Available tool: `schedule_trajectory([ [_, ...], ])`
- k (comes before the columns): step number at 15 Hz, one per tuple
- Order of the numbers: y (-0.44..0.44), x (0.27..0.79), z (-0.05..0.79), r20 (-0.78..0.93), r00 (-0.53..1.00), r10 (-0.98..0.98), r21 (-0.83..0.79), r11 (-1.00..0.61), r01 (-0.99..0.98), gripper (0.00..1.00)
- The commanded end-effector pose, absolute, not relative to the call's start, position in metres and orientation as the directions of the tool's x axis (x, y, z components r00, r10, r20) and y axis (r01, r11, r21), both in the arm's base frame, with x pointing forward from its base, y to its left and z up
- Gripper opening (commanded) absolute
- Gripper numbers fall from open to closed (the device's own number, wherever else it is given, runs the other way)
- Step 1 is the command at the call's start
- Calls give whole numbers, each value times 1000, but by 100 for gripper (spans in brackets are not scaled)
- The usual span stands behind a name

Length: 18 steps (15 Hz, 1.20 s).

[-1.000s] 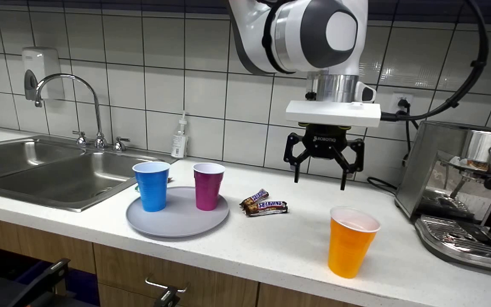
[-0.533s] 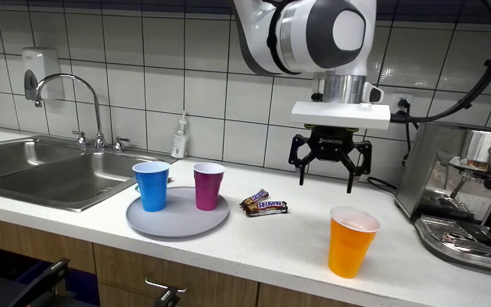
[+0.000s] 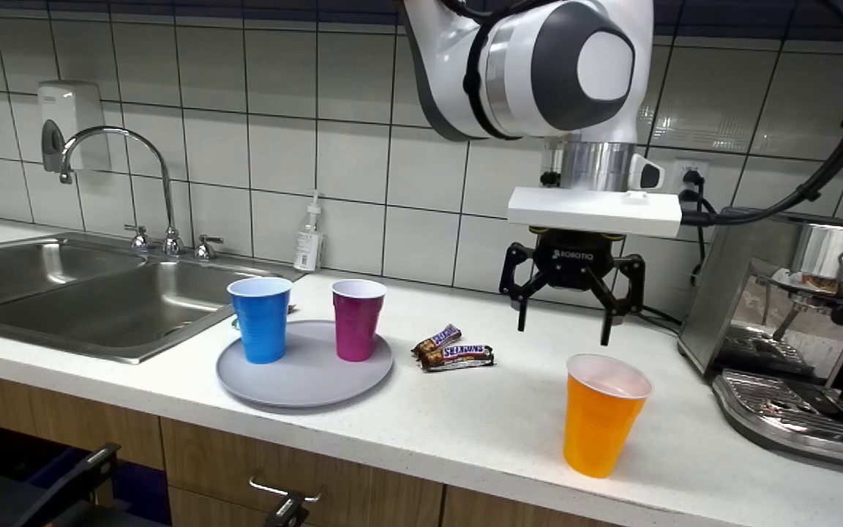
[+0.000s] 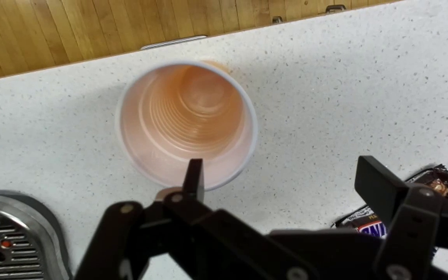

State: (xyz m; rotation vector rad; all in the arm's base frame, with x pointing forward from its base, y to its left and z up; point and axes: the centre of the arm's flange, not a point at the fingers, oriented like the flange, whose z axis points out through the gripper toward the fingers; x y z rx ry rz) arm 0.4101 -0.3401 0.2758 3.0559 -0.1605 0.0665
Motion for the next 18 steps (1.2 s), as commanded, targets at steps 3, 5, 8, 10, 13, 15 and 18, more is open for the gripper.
schedule_trajectory([
  [3, -348, 415, 255, 48, 996, -74, 101, -992, -79, 100],
  [5, -348, 416, 248, 45, 996, -75, 103, -991, -79, 100],
  [8, -348, 418, 240, 40, 997, -70, 105, -992, -74, 100],
  [10, -347, 418, 237, 37, 997, -67, 107, -992, -70, 100],
  [13, -347, 419, 234, 38, 998, -58, 106, -992, -62, 74],
  [15, -348, 420, 234, 38, 998, -60, 108, -992, -63, 58],
  [18, -351, 423, 234, 40, 997, -65, 109, -992, -69, 35],
])
